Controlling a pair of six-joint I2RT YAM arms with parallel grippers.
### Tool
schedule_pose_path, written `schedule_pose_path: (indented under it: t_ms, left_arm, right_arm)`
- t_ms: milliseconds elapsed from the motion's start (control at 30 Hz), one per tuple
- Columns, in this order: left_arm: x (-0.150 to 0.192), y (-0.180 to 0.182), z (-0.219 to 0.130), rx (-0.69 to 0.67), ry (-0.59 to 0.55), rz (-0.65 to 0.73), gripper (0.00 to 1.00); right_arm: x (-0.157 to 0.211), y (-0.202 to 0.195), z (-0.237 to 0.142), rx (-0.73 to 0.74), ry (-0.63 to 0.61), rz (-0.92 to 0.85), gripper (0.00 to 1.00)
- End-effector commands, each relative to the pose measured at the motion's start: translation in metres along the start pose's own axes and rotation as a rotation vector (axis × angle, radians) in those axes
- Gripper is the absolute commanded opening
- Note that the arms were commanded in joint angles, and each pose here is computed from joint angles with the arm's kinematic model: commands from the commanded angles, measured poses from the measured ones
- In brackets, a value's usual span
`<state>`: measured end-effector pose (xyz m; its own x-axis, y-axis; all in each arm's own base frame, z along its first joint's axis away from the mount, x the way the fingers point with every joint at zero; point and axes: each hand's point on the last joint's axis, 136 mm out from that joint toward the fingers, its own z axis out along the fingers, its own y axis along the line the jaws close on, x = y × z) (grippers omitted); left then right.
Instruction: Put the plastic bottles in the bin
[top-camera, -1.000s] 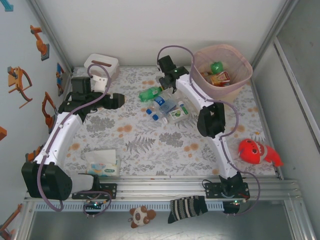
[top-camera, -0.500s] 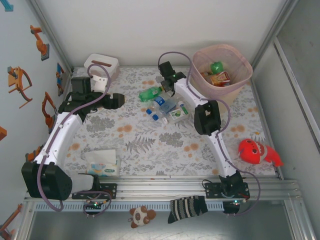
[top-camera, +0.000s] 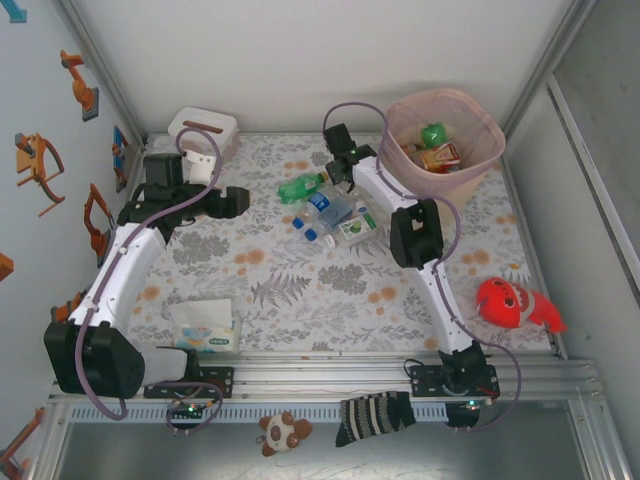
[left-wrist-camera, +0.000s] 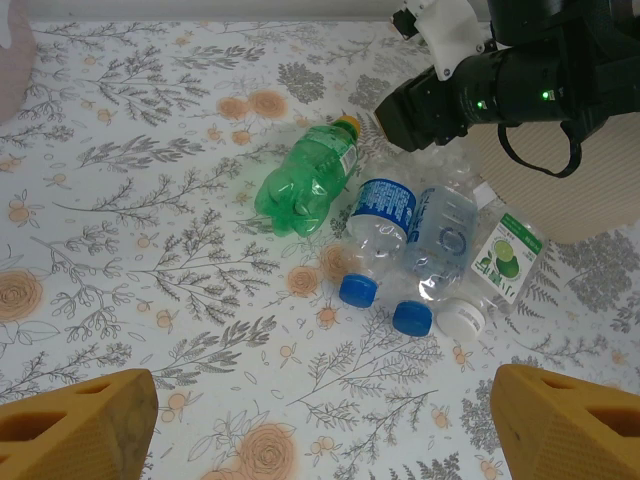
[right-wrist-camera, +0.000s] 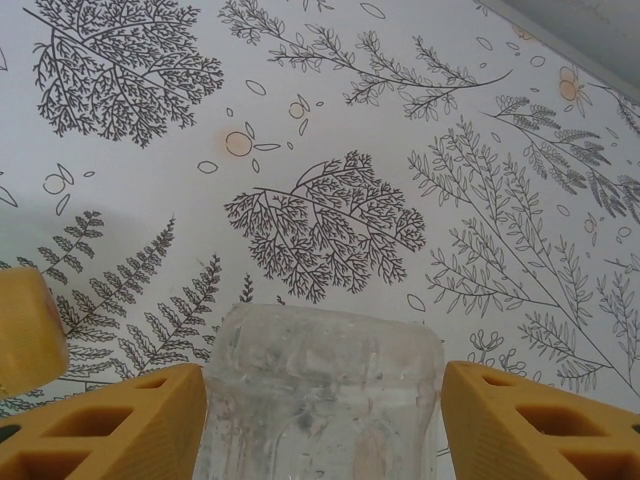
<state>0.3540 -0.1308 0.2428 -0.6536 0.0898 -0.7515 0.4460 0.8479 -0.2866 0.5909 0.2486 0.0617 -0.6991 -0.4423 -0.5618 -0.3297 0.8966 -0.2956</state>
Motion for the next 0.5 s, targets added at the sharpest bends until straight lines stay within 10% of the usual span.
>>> schedule_pose_path:
  t_ms: [0, 467]
  left_arm:
    - [-0.001, -0.001, -0.001, 0.009, 0.003, -0.004, 0.86]
    - [-0.001, -0.001, 0.0, 0.008, 0.004, -0.006, 0.86]
  right_arm:
    - [0.014, 0.001, 0.016, -0.01, 0.04, 0.021, 0.66]
    - [0.015, -0.007, 0.012, 0.01, 0.046, 0.043, 0.6]
